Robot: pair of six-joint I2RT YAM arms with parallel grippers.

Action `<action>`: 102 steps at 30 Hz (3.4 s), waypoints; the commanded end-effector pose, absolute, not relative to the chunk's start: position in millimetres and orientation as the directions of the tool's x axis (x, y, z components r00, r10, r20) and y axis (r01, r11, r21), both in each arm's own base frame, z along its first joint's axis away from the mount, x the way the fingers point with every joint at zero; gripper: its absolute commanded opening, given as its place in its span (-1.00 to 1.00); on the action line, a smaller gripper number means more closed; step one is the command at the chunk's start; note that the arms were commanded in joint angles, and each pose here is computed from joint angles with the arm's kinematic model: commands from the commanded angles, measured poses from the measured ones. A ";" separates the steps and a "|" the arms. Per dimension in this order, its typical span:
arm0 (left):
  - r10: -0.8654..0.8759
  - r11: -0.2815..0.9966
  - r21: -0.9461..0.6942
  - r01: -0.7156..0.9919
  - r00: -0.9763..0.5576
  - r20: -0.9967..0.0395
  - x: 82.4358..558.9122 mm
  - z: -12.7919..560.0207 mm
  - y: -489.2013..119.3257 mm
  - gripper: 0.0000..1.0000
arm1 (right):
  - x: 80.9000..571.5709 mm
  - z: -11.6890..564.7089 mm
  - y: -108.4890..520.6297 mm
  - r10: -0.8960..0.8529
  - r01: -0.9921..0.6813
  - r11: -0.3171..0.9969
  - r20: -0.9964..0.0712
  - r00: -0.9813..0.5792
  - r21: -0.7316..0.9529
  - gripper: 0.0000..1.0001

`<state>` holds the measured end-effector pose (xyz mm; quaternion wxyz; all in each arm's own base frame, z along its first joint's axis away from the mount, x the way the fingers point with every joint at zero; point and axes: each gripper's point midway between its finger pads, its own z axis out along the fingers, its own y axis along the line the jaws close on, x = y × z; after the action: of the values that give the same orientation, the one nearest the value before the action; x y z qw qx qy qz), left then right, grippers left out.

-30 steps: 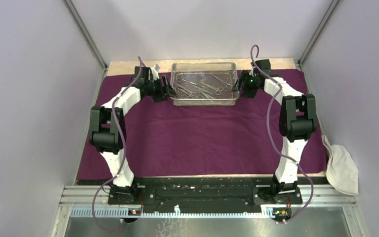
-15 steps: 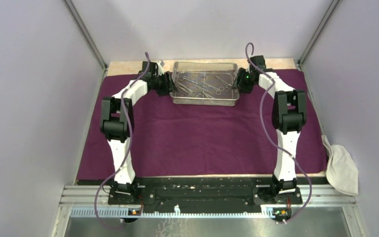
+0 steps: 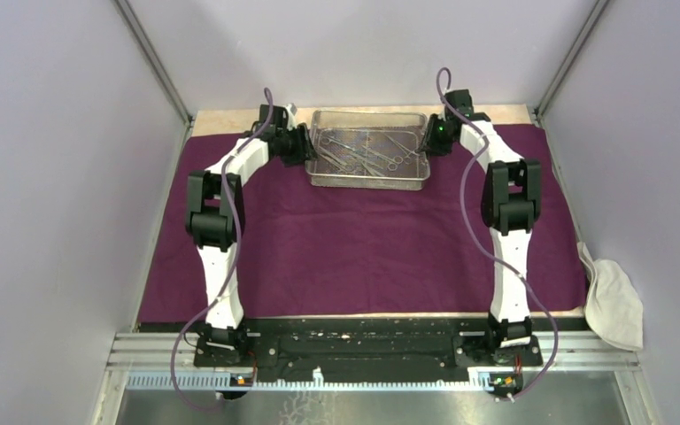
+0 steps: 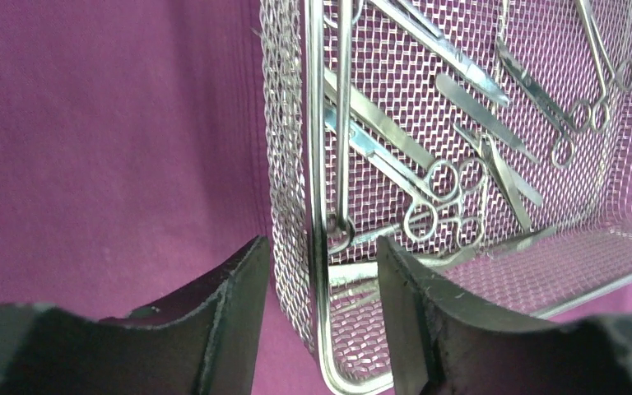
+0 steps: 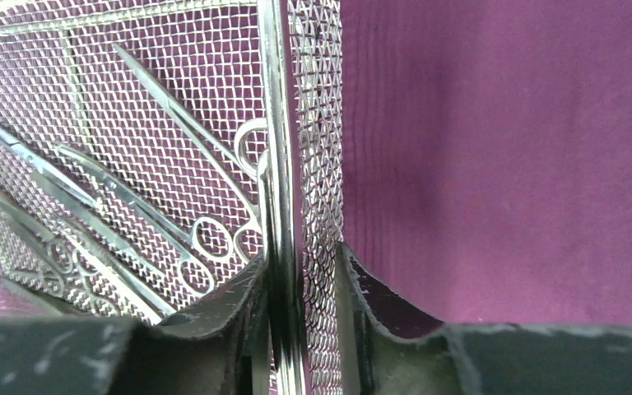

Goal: Open and lay out the surgical kit
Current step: Pick up the container from the surgical kit, then place the container in the surgical kit.

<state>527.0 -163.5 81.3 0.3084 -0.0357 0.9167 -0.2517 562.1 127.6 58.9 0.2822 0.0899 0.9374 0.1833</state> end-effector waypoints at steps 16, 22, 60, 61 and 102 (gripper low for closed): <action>-0.201 0.884 -0.446 0.137 -0.751 -0.629 556.0 120.7 -164.5 -1.00 | 578.3 109.7 149.5 0.187 -0.009 0.958 -0.650 -0.737 0.286 -1.00; -0.196 0.893 -0.423 0.153 -0.715 -0.672 553.1 154.5 -159.6 -1.00 | 575.8 145.4 162.2 0.163 -0.039 0.967 -0.729 -0.665 0.251 -1.00; -0.293 0.950 -0.211 -0.230 -0.419 -0.860 476.0 209.7 91.5 -1.00 | 513.4 194.4 468.5 0.093 -0.390 0.874 -0.888 -0.451 0.289 -1.00; -0.289 0.950 -0.209 -0.231 -0.404 -0.868 477.1 211.9 95.0 -1.00 | 511.2 192.6 474.9 0.088 -0.402 0.870 -0.891 -0.445 0.287 -1.00; -0.339 0.797 -0.081 -0.598 -0.333 -0.880 490.0 154.8 234.9 -0.60 | 448.5 169.8 590.8 0.210 -0.509 0.747 -0.878 -0.430 0.428 -1.00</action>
<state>452.9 183.7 86.7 0.3742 -0.1995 0.9034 0.0636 520.1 481.6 79.8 0.5211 -0.0213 0.8399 0.1500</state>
